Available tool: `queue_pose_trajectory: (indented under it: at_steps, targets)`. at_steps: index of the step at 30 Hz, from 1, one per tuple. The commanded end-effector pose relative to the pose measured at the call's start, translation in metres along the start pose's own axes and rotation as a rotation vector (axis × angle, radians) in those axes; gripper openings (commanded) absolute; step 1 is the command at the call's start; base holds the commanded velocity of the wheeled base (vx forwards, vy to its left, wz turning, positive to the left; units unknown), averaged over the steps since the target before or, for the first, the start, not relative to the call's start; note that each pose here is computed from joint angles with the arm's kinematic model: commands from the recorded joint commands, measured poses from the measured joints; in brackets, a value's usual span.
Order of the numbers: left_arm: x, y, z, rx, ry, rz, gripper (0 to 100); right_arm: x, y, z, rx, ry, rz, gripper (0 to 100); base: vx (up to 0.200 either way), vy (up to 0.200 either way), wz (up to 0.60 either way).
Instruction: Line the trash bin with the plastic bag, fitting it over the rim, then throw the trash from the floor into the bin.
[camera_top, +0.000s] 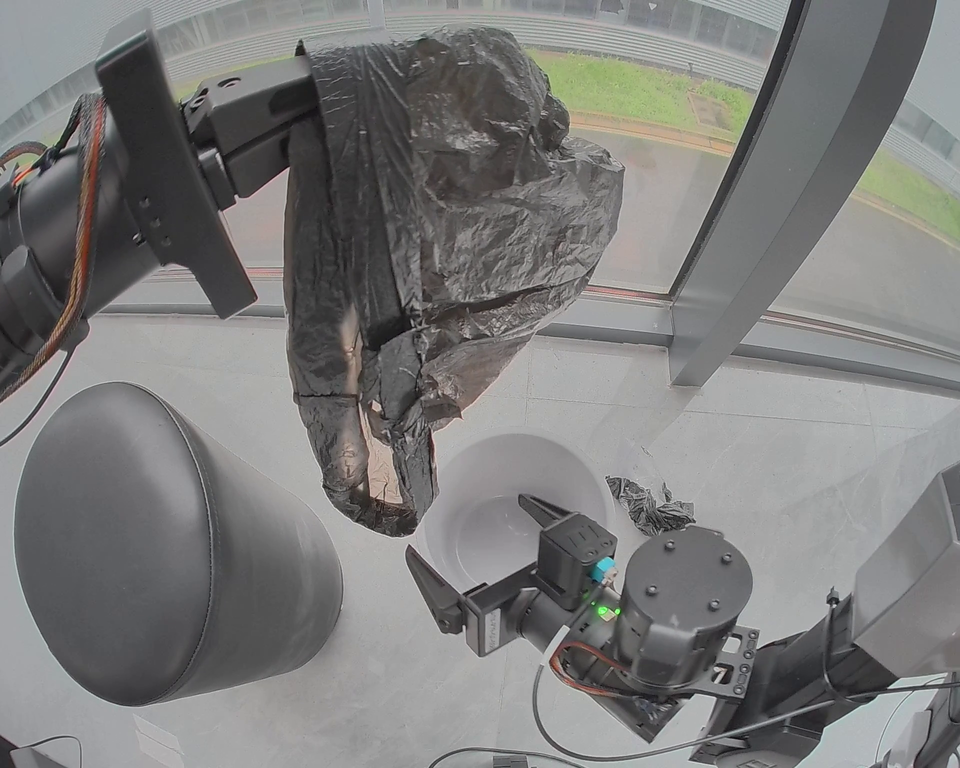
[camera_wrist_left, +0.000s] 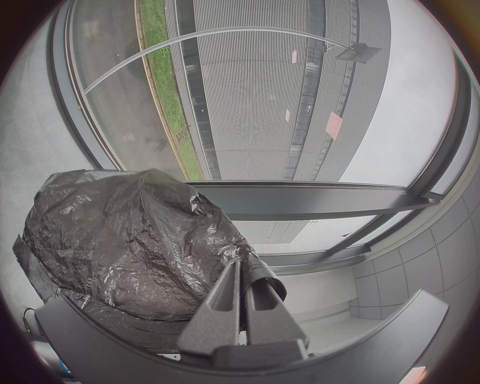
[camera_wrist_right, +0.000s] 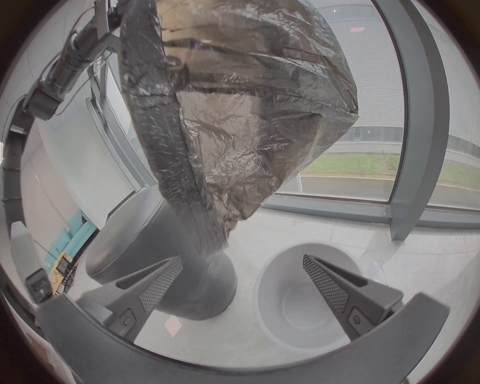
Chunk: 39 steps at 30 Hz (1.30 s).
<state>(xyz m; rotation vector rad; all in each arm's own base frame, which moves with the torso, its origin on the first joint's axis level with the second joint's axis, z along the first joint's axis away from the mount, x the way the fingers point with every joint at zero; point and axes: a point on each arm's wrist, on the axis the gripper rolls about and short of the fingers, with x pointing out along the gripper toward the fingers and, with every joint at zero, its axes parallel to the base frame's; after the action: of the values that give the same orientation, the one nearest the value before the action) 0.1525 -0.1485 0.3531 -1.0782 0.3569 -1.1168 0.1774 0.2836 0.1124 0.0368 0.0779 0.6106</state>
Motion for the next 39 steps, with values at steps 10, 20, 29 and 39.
queue_pose_trajectory:
  at_steps: [10,20,29,39]
  targets:
    - [-0.011,-0.013,-0.007,-0.003,0.001,-0.03,0,0.062,0.018,-0.014,-0.109,-0.062,-0.04,100,0.0,0.0,0.0]
    - [-0.013,-0.015,-0.007,-0.001,-0.001,-0.034,0,0.074,0.01,-0.018,-0.133,-0.069,-0.106,100,0.0,0.0,0.0]
    - [-0.011,-0.013,-0.007,-0.004,0.002,-0.027,0,0.074,0.007,-0.012,-0.14,-0.096,-0.114,100,0.0,0.0,0.0]
    - [-0.011,-0.009,-0.009,-0.008,0.013,-0.018,0,0.07,0.006,0.002,-0.126,-0.129,-0.116,100,0.0,0.0,0.0]
